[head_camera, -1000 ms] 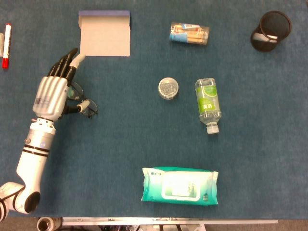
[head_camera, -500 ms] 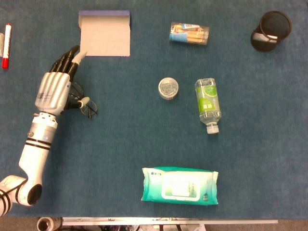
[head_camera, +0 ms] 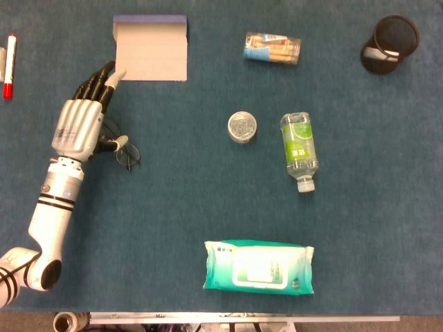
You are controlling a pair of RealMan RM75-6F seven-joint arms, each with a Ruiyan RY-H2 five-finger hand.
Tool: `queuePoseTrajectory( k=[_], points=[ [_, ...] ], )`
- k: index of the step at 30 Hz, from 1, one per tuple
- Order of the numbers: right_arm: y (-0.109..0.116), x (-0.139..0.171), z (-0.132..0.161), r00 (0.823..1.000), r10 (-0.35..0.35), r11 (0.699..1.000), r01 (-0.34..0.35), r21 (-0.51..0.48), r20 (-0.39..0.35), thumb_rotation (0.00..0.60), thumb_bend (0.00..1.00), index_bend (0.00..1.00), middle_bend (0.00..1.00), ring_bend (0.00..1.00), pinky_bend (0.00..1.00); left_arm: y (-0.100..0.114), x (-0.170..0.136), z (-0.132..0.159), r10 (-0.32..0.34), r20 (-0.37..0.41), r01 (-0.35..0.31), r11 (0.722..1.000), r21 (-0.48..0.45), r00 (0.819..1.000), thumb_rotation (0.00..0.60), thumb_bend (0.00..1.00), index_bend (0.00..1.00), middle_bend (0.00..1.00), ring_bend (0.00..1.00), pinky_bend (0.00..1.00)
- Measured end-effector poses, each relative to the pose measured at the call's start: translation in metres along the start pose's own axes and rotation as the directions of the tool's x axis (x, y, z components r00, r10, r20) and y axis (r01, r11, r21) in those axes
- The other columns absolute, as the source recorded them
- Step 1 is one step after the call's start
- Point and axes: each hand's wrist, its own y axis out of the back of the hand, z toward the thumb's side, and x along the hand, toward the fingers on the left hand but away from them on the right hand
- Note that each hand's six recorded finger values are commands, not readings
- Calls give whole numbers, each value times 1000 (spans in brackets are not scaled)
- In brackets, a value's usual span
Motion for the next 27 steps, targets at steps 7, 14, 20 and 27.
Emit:
queuePoseTrajectory(
  k=[7, 14, 20, 27],
  points=[
    [0, 0, 1, 1000, 1, 1000, -1, 0, -2, 600, 409, 566, 466, 335, 305, 13, 1, -1, 21, 1, -21, 1000, 14, 1000, 600, 0, 0, 22, 69, 138],
    [-1, 0, 0, 1000, 2, 1000, -2, 1, 1, 600, 408, 566, 466, 335, 305, 18, 1, -10, 27, -18, -26, 998, 51, 999, 600, 0, 0, 22, 68, 138],
    [-2, 0, 0, 1000, 6, 1000, -6, 2, 1, 600, 409, 566, 466, 335, 305, 17, 2, -15, 23, -31, -21, 998, 59, 999, 600, 0, 0, 22, 69, 138],
    [-2, 0, 0, 1000, 5, 1000, -5, 1, 1, 600, 409, 566, 466, 335, 305, 14, 5, -16, 19, -28, -17, 997, 69, 999, 600, 0, 0, 22, 68, 138]
  ],
)
